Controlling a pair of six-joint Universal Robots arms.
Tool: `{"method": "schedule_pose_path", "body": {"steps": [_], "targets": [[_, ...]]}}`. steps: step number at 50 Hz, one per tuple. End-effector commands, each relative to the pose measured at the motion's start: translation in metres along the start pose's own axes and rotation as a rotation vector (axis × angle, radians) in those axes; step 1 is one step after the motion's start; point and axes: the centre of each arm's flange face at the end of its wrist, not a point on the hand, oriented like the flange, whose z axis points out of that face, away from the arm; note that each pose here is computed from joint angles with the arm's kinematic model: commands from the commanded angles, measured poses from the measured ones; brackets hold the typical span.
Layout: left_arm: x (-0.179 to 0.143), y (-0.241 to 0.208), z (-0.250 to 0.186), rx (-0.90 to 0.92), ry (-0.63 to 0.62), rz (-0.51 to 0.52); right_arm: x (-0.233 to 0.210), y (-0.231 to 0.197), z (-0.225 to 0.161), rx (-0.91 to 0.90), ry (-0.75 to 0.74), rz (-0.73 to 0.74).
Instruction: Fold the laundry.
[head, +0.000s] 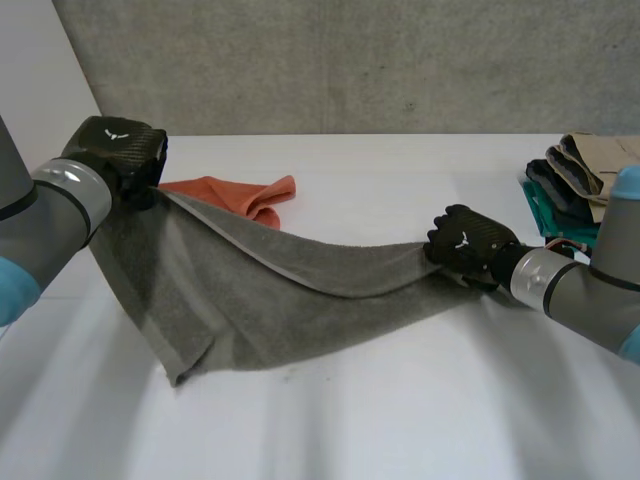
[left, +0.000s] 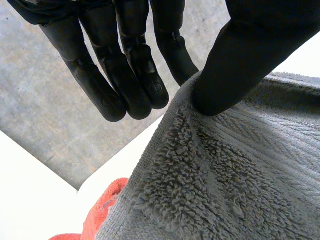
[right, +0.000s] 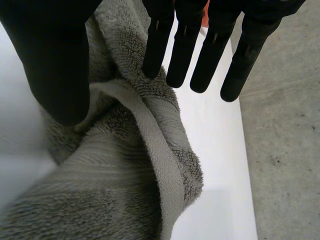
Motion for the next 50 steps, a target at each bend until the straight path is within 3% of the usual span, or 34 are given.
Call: {"method": "schedule_pose_path", "body": {"steps": [1,8,11,13,18,21,24,28,33,41,50], "targets": [[0.002,0.01,0.014,-0.014,0.001,-0.001,-0.007,0.017,0.02,0.014,0.04,-0.016],[0.007,0.023,0.034,-0.028,0.007,0.009,0.01,0.022,0.037,0.054,0.14,-0.025],[0.007,0.025,0.046,-0.016,-0.003,0.02,0.03,0.021,0.042,0.095,0.217,0.061],[0.003,0.017,0.061,0.038,-0.028,0.035,0.066,0.019,0.047,0.161,0.346,0.19],[-0.026,-0.061,0.088,0.37,-0.184,0.062,0.186,0.014,0.03,0.375,0.778,0.507],[-0.051,-0.121,0.081,0.612,-0.308,0.04,0.235,0.011,0.014,0.467,0.959,0.613],[-0.075,-0.169,0.062,0.826,-0.418,-0.017,0.267,0.0,-0.004,0.541,1.036,0.643],[-0.085,-0.188,0.048,0.934,-0.457,-0.107,0.283,-0.014,-0.015,0.607,1.018,0.704],[-0.079,-0.166,0.054,0.863,-0.412,-0.134,0.281,-0.019,-0.021,0.627,0.939,0.785],[-0.056,-0.076,0.078,0.581,-0.32,-0.105,0.244,0.009,-0.014,0.489,0.794,0.879],[0.0,0.059,0.081,0.217,-0.1,-0.002,0.121,0.058,-0.003,0.133,0.43,1.036]]}}
